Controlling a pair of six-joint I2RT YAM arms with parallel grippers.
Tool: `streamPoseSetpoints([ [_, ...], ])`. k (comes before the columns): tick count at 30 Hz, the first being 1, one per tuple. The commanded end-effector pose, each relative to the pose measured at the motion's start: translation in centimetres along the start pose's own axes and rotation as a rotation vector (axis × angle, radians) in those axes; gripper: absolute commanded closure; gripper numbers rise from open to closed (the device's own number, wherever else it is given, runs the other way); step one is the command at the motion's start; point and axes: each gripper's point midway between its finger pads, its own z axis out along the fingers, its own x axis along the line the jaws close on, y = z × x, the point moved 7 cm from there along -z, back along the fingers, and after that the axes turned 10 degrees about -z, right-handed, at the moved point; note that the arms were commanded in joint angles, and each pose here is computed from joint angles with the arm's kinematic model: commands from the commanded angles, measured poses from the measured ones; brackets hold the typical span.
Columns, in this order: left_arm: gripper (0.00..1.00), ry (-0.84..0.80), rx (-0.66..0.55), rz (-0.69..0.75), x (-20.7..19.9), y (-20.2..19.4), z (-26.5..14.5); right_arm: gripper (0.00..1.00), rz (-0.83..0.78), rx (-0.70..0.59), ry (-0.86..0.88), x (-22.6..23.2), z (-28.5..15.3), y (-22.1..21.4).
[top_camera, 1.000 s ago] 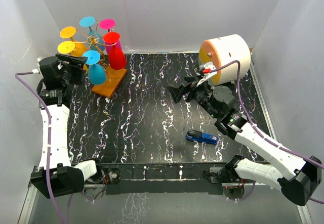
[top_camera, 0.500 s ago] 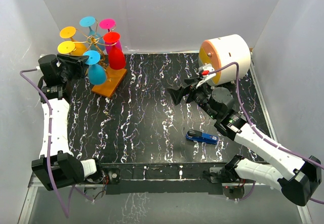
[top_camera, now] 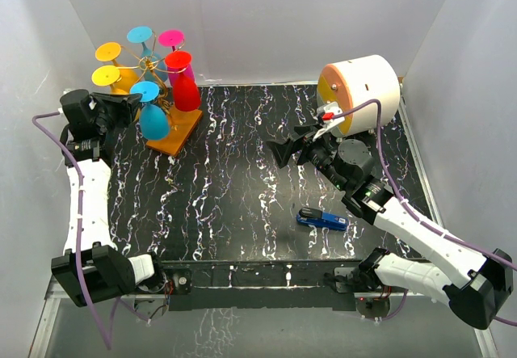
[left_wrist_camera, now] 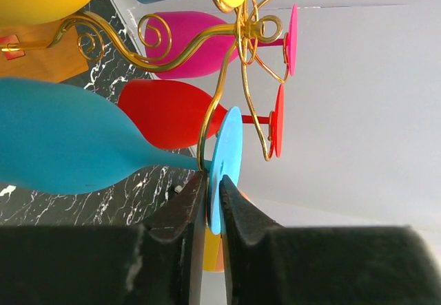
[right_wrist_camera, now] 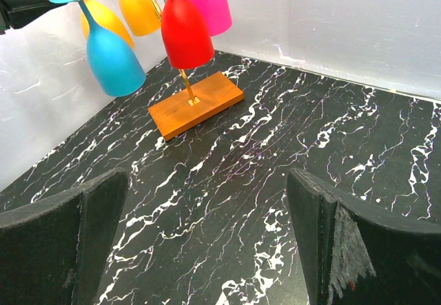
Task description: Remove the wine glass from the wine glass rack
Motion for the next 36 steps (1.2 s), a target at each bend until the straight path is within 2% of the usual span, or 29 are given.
streamPoseSetpoints([
  [1,0.91,-0.054,0.009,-0.005,-1.1,-0.2,-1.4,0.02,0.004,-0.086,-0.013,-0.1,0.1,1.9],
  [5,0.97,-0.068,0.019,-0.024,-1.4,-0.3,-1.4,0.02,0.004,-0.085,-0.011,-0.1,0.1,1.8],
  [11,1.0,-0.083,0.016,-0.03,-1.9,-0.2,-1.6,0.02,0.004,-0.084,-0.011,-0.1,0.1,1.8],
  [36,1.0,-0.156,-0.077,-0.053,-4.0,2.1,-1.4,0.02,0.004,-0.079,-0.021,-0.3,0.1,1.5],
])
